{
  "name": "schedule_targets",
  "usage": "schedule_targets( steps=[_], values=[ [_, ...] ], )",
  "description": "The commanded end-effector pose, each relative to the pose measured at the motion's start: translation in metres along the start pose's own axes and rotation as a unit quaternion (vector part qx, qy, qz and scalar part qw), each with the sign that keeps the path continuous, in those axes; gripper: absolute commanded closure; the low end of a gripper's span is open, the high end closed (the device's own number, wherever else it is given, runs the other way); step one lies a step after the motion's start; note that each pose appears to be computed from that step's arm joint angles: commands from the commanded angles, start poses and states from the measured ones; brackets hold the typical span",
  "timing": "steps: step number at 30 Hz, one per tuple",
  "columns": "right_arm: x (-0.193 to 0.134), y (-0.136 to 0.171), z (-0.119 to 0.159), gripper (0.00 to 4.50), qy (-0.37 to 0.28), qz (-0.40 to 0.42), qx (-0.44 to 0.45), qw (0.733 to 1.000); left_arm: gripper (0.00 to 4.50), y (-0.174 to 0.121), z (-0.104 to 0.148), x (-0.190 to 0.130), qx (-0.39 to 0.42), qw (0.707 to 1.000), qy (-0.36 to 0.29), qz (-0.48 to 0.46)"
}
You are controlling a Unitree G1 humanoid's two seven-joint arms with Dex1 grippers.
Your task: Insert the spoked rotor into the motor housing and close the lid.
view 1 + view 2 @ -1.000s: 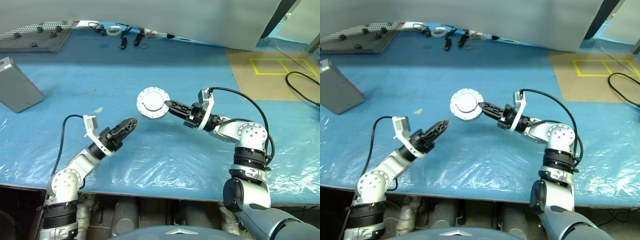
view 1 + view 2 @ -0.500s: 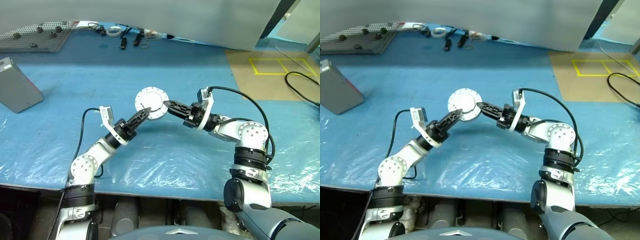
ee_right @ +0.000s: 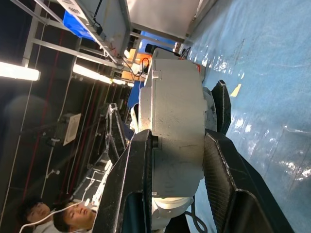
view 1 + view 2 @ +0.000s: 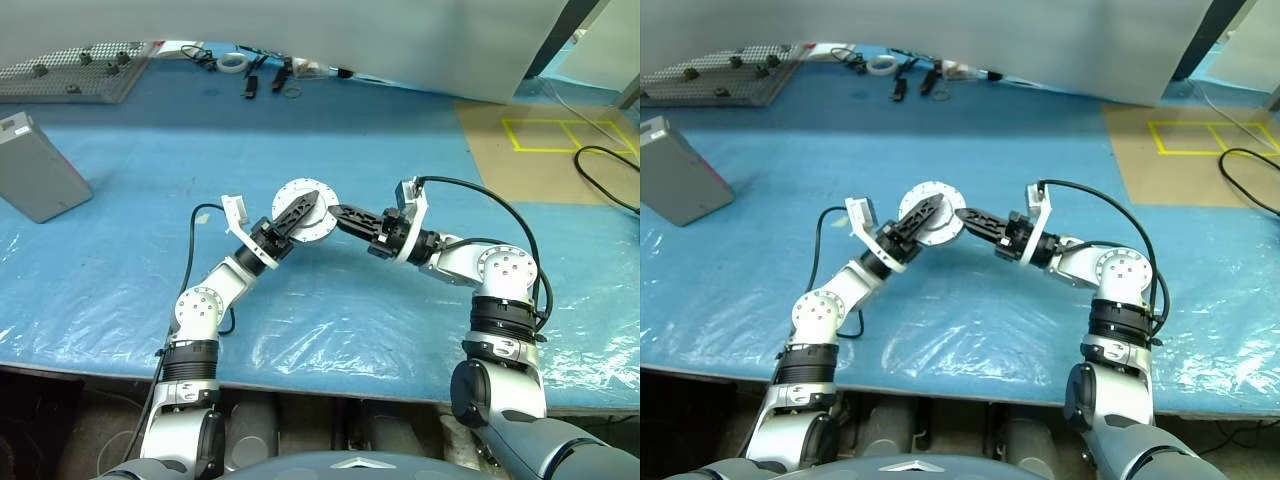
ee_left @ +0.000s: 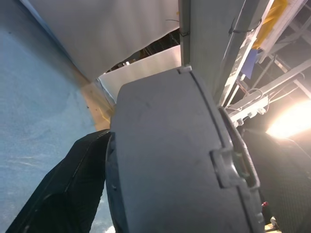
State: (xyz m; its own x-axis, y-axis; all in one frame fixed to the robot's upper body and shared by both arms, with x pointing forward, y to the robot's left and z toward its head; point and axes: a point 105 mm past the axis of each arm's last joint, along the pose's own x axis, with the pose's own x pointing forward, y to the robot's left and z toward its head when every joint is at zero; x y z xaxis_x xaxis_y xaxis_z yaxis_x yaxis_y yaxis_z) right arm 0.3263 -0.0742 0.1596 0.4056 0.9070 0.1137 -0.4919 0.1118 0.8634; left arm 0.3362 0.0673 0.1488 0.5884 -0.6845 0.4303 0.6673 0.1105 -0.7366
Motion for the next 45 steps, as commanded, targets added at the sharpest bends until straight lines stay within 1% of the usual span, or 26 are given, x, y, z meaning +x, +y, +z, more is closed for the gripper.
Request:
schedule_targets(
  steps=[1, 2, 3, 6, 9, 10, 12, 13, 16, 17, 19, 21, 23, 25, 27, 28, 30, 32, 36, 41, 45],
  values=[
    [0.003, 0.022, 0.005, 3.44, -0.01, 0.046, -0.028, 0.998, 1.23, -0.004, 0.0, -0.001, 0.005, 1.0, 0.004, -0.006],
    [0.003, 0.021, 0.005, 3.44, -0.011, 0.046, -0.027, 0.999, 1.52, -0.003, -0.001, -0.001, 0.006, 1.0, 0.005, -0.004],
    [0.003, 0.021, 0.005, 3.44, -0.011, 0.046, -0.027, 0.999, 1.69, -0.002, -0.001, -0.001, 0.01, 1.0, 0.008, 0.003],
    [0.004, 0.02, 0.005, 3.44, -0.012, 0.044, -0.026, 0.999, 1.69, 0.005, -0.002, -0.001, 0.016, 0.999, 0.013, 0.027],
    [0.005, 0.02, 0.005, 3.44, -0.013, 0.044, -0.026, 0.999, 1.69, -0.007, 0.002, -0.001, -0.007, 1.0, -0.002, -0.013],
    [0.005, 0.02, 0.005, 3.44, -0.013, 0.044, -0.026, 0.999, 1.7, -0.011, 0.002, -0.001, -0.007, 1.0, 0.002, -0.02],
    [0.005, 0.02, 0.006, 3.44, -0.015, 0.044, -0.025, 0.999, 1.73, -0.006, -0.002, 0.002, -0.001, 1.0, 0.024, 0.009],
    [0.005, 0.02, 0.006, 3.44, -0.015, 0.044, -0.025, 0.999, 1.74, -0.008, -0.003, 0.003, -0.007, 1.0, 0.03, 0.004],
    [0.005, 0.018, 0.006, 3.44, -0.018, 0.041, -0.029, 0.999, 1.76, -0.03, 0.004, 0.003, -0.037, 0.997, 0.004, -0.063],
    [0.006, 0.018, 0.006, 3.44, -0.02, 0.038, -0.037, 0.998, 1.81, -0.031, 0.001, 0.003, -0.034, 0.998, 0.011, -0.06],
    [0.006, 0.019, 0.007, 3.44, -0.025, 0.037, -0.043, 0.998, 1.86, -0.014, -0.008, 0.006, -0.027, 0.999, 0.038, -0.001],
    [0.007, 0.018, 0.009, 3.44, -0.033, 0.033, -0.06, 0.997, 1.86, -0.01, -0.014, 0.004, -0.02, 0.998, 0.056, 0.01],
    [0.008, 0.018, 0.009, 2.71, -0.04, 0.035, -0.063, 0.997, 1.86, -0.012, -0.016, 0.003, -0.023, 0.998, 0.059, 0.004],
    [0.008, 0.019, 0.008, 2.14, -0.037, 0.042, -0.058, 0.997, 1.86, -0.015, -0.015, 0.004, -0.023, 0.998, 0.058, -0.007],
    [0.01, 0.015, 0.007, 1.42, -0.031, 0.034, -0.042, 0.998, 2.03, -0.019, -0.012, 0.001, -0.028, 0.998, 0.048, -0.018],
    [0.01, 0.014, 0.007, 1.12, -0.031, 0.035, -0.032, 0.998, 2.03, -0.017, -0.012, 0.0, -0.025, 0.998, 0.051, -0.009],
    [0.009, 0.014, 0.009, 1.1, -0.035, 0.04, -0.023, 0.998, 2.03, -0.006, -0.016, 0.0, -0.015, 0.997, 0.066, 0.03],
    [0.009, 0.015, 0.01, 1.1, -0.037, 0.04, -0.022, 0.998, 2.03, -0.005, -0.017, 0.0, -0.015, 0.997, 0.071, 0.031],
    [0.008, 0.014, 0.01, 1.1, -0.038, 0.034, -0.025, 0.998, 2.03, -0.007, -0.009, 0.002, -0.013, 0.998, 0.054, 0.027],
    [0.003, 0.007, 0.012, 1.1, -0.039, 0.017, -0.026, 0.999, 2.03, -0.018, 0.025, 0.002, 0.005, 1.0, -0.004, 0.016],
    [0.001, 0.002, 0.012, 1.1, -0.04, 0.007, -0.026, 0.999, 2.03, -0.025, 0.053, -0.006, 0.037, 0.997, -0.055, 0.025]
  ],
)
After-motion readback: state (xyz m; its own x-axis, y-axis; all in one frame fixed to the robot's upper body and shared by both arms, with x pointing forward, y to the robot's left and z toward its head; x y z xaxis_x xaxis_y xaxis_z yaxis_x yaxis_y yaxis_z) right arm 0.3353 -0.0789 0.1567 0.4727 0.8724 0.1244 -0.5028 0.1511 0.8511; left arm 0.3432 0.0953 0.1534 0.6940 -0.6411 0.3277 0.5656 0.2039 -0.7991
